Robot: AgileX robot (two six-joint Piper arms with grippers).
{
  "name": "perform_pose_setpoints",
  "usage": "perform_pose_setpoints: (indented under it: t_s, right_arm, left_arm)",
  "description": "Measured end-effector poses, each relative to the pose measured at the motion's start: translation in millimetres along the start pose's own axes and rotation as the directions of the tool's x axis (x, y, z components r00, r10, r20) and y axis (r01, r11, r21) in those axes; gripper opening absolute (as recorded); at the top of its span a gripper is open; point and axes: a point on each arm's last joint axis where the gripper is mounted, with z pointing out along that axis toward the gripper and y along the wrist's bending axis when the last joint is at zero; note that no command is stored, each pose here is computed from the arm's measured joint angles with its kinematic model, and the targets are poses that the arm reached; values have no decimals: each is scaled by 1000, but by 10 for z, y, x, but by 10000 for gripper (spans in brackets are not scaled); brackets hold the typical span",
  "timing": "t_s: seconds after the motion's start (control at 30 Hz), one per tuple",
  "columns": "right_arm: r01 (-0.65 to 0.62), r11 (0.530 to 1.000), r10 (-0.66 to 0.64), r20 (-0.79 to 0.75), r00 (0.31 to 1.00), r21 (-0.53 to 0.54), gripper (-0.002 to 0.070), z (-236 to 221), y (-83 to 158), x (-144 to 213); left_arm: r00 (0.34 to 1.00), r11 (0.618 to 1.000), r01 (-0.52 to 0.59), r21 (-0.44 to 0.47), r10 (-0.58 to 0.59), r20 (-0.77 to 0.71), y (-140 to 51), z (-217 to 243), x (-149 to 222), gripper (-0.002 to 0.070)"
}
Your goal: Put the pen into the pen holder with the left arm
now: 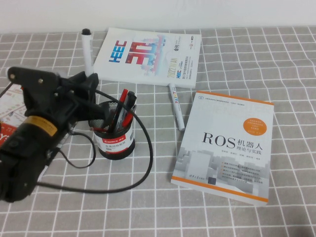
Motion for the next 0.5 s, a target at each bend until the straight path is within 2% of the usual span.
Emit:
perform_pose_setpoints:
  t_s: [0.27,0.5]
  right_arm:
    - [0,1000,0,0,1000,0,-15,0,0,0]
    - [0,1000,0,0,1000,0,-15,0,0,0]
  left_arm:
    - [996,998,44,35,-42,-74,58,173,228,113]
    - [999,994,43,101,-42,-6,2,184,183,113]
